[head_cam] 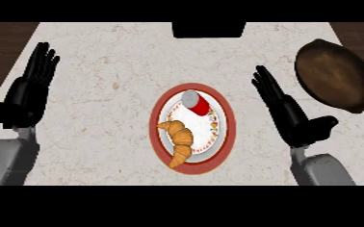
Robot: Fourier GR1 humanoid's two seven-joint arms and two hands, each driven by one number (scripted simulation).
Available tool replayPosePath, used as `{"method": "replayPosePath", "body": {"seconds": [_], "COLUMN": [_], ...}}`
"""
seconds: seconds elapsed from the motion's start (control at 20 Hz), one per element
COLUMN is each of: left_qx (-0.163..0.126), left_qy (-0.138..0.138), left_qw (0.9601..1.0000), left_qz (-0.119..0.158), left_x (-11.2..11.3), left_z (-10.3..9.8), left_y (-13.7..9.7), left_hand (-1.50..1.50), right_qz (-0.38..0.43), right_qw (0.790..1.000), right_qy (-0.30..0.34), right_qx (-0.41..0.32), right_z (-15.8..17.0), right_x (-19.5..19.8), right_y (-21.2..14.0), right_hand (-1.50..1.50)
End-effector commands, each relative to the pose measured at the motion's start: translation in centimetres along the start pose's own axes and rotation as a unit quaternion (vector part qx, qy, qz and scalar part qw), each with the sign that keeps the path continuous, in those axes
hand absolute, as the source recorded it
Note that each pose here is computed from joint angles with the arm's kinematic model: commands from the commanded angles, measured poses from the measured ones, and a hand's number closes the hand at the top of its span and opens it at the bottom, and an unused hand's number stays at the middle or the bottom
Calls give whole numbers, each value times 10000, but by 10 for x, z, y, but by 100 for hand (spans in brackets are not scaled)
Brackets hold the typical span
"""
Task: Pick the can from the plate and place it in the pan
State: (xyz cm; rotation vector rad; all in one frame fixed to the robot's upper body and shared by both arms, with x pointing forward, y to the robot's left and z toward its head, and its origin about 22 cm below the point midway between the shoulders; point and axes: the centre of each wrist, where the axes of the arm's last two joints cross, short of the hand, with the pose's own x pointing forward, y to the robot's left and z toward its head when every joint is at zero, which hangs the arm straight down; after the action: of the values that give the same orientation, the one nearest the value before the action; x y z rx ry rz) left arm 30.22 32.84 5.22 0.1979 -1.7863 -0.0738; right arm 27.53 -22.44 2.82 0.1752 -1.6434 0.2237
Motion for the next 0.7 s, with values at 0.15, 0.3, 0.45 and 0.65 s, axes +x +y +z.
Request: {"method": "replayPosePath", "body": {"seconds": [0.15, 0.3, 0.45, 0.65], "left_qx": [-916, -1176, -1633, -1421], "left_qy": [545, 681, 939, 1126], "left_qw": [9934, 9896, 9809, 9820], "left_qz": [-426, -471, -490, -529], "left_x": [0, -6, -10, 7], "left_z": [6, 9, 16, 26], "left_y": [-41, -42, -64, -65], "left_hand": [0, 0, 0, 0], "right_qz": [1561, 4217, 4601, 4365], "right_qw": [9800, 8911, 8682, 8774], "right_qy": [1083, 1610, 1423, 1287], "right_qx": [-587, -474, -1193, -1518], "right_z": [-65, -43, -70, -84], "right_x": [30, 26, 17, 6], "right_y": [-2, -65, -23, 46], "right_hand": [-150, -150, 150, -150]}}
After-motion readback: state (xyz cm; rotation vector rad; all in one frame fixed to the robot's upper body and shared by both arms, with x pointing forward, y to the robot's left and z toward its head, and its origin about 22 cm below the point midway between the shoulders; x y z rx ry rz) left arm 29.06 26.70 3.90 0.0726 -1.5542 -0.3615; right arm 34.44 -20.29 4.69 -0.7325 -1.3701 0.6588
